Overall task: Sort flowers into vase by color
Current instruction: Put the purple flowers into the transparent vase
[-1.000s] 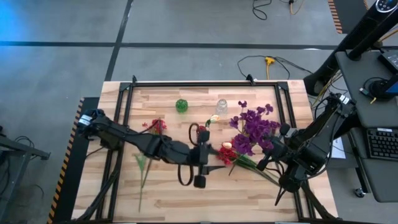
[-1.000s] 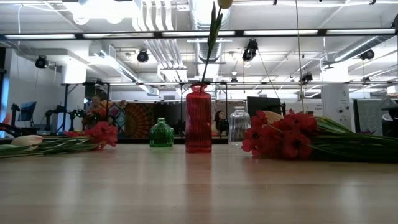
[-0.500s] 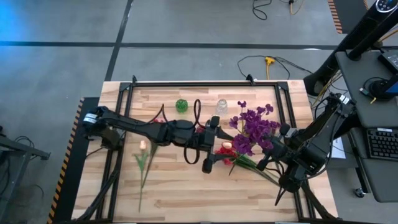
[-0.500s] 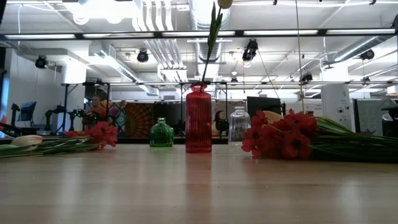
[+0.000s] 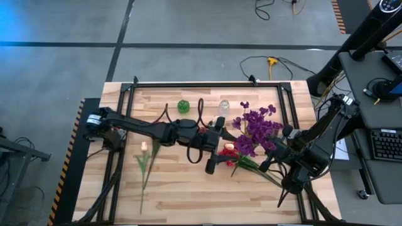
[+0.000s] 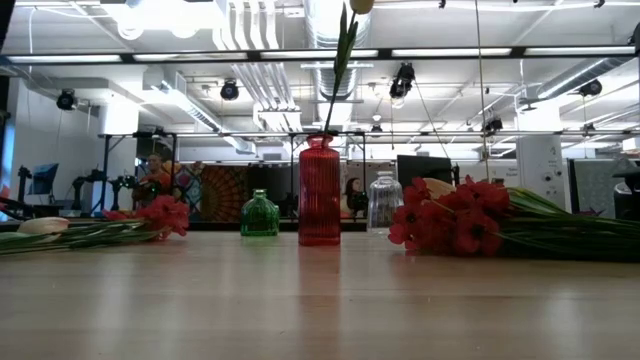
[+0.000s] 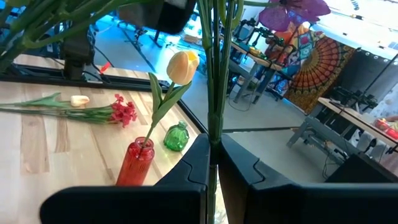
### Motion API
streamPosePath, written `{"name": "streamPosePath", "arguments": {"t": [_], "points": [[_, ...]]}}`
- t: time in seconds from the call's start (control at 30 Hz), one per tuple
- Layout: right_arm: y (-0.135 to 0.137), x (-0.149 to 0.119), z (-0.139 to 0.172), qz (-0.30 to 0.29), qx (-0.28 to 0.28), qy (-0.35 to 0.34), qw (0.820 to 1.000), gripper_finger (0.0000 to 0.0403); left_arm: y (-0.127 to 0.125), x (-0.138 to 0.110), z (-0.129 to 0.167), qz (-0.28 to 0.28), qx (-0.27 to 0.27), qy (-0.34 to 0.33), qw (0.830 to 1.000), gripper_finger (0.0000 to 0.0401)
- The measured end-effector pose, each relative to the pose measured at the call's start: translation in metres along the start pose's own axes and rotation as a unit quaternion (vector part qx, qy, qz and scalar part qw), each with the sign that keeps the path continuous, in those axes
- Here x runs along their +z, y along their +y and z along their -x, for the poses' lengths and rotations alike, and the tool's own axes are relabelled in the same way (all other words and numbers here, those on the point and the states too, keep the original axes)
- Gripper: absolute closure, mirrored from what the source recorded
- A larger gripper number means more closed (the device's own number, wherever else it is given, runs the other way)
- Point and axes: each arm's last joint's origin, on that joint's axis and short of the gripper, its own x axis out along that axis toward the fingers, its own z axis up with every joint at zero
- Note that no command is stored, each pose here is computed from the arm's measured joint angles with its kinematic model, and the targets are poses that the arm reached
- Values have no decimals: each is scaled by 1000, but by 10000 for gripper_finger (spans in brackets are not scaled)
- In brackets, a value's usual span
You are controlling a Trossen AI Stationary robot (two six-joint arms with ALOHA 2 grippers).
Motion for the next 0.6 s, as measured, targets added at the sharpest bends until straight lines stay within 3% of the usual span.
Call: {"name": "streamPosePath", "arguments": {"t": [0.47,0.6], "points": [[0,0,0,-1,0,0,1000,390,7,-4,-18,17,31,-7,999,153],[0,0,0,-1,0,0,1000,390,7,-1,-19,16,31,-20,999,175]]}}
